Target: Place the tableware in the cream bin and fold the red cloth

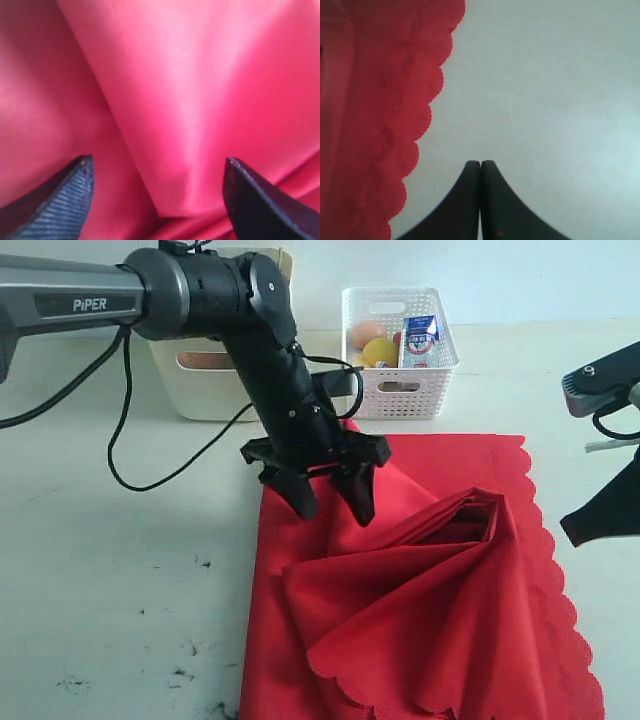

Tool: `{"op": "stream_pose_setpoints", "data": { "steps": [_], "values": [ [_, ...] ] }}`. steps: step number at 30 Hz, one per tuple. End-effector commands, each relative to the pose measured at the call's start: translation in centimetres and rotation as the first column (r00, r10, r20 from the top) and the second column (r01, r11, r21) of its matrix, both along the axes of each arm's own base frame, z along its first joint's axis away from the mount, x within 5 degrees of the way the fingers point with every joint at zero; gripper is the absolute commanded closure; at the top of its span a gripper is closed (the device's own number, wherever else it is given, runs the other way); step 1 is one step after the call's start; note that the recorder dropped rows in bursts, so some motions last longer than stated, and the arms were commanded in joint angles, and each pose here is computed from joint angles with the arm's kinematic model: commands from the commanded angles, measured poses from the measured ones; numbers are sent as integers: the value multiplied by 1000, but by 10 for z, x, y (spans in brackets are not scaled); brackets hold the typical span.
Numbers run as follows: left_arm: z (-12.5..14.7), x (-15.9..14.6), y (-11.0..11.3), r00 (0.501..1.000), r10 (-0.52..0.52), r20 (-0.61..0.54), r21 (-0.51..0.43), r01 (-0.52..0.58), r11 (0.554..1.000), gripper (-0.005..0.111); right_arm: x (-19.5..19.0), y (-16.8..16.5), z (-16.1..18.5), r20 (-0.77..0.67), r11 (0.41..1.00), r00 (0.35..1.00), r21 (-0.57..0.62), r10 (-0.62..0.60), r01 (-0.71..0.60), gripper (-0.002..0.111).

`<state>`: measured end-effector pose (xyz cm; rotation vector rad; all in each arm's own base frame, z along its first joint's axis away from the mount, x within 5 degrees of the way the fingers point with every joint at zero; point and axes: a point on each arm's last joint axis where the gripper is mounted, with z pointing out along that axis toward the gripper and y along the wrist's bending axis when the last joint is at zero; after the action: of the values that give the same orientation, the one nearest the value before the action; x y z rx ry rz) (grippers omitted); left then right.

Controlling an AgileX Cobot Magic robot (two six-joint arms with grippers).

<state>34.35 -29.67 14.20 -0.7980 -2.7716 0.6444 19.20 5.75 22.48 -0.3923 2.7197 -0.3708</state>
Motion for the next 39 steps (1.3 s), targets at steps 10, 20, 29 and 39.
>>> {"op": "stream_pose_setpoints", "data": {
  "steps": [10, 20, 29, 39],
  "values": [
    [4, -2, -31, 965, 134, -225, -318, -202, 926, 37, 0, 1, 2, 13, 1000, 1000, 18, 2, -3, 108],
    [26, 20, -59, 843, 126, -523, -700, -509, 501, 37, -15, -6, 28, 129, 997, 992, 72, -7, -2, 108],
    [33, 33, -38, 888, 151, -434, -710, -440, 550, 55, -25, -9, 36, 143, 994, 989, 112, -26, 9, 108],
    [84, 31, 15, 991, 126, -34, -541, -124, 832, 107, -20, -3, 38, 199, 984, 980, 176, -7, -28, 108]
  ]
}}
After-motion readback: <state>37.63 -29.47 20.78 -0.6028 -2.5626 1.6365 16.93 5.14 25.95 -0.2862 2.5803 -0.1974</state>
